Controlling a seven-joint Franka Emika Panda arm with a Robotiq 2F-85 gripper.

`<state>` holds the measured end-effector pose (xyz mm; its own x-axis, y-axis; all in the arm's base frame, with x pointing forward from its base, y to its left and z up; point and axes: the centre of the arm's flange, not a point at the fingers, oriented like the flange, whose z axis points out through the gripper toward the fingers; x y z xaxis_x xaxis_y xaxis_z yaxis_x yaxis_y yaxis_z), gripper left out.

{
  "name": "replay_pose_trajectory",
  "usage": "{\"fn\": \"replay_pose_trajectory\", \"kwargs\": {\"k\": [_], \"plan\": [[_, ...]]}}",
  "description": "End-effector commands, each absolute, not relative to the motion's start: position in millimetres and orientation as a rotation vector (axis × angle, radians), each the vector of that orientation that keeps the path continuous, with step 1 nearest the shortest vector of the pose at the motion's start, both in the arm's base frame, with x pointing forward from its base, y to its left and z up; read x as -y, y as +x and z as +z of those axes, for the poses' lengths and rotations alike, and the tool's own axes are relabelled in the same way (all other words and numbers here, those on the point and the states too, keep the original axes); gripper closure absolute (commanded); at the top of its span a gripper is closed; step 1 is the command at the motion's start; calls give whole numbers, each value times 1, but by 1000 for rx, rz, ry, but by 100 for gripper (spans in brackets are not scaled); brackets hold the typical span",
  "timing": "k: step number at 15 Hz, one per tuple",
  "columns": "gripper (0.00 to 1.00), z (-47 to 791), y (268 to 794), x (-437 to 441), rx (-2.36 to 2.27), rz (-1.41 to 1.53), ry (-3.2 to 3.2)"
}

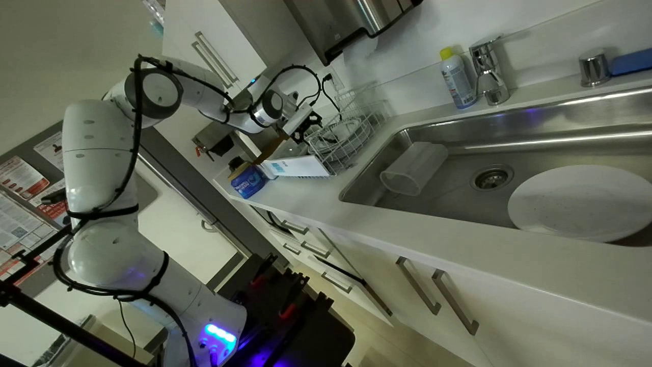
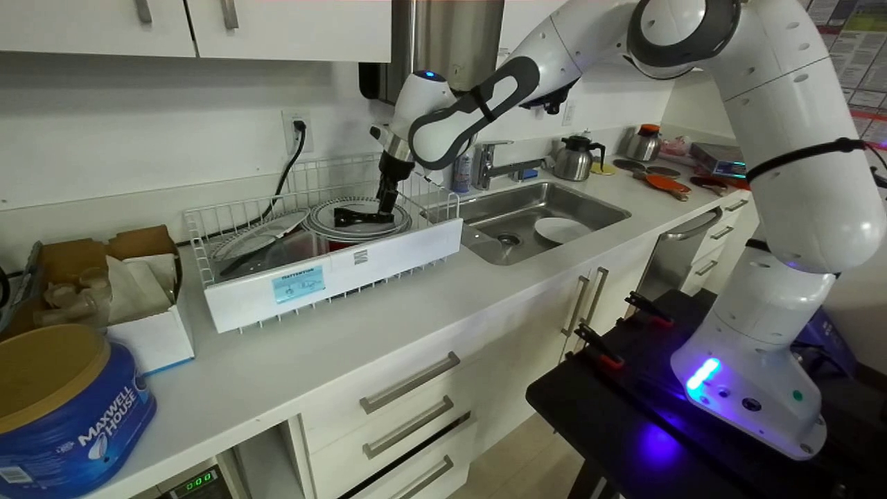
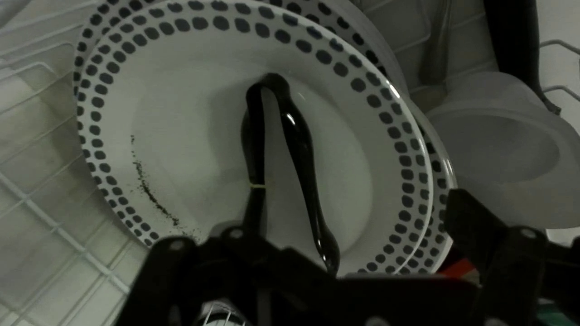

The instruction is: Take the tongs in the dish rack and put them in the sink

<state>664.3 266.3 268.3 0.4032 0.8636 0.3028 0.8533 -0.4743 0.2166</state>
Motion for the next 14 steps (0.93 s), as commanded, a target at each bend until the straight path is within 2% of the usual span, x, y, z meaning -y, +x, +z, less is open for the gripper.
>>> {"fn": "replay_pose_trajectory", "kwargs": {"k": [1,2,7,8,9,14], "plan": [[1,257,682,-272,-1600,573,2627],[13,254,685,-273,-1602,578,2634],[37,245,705,-275,-1599,584,2671],[40,244,709,-276,-1599,581,2682],[37,243,712,-277,-1604,578,2696],[40,233,729,-280,-1616,518,2758]]}}
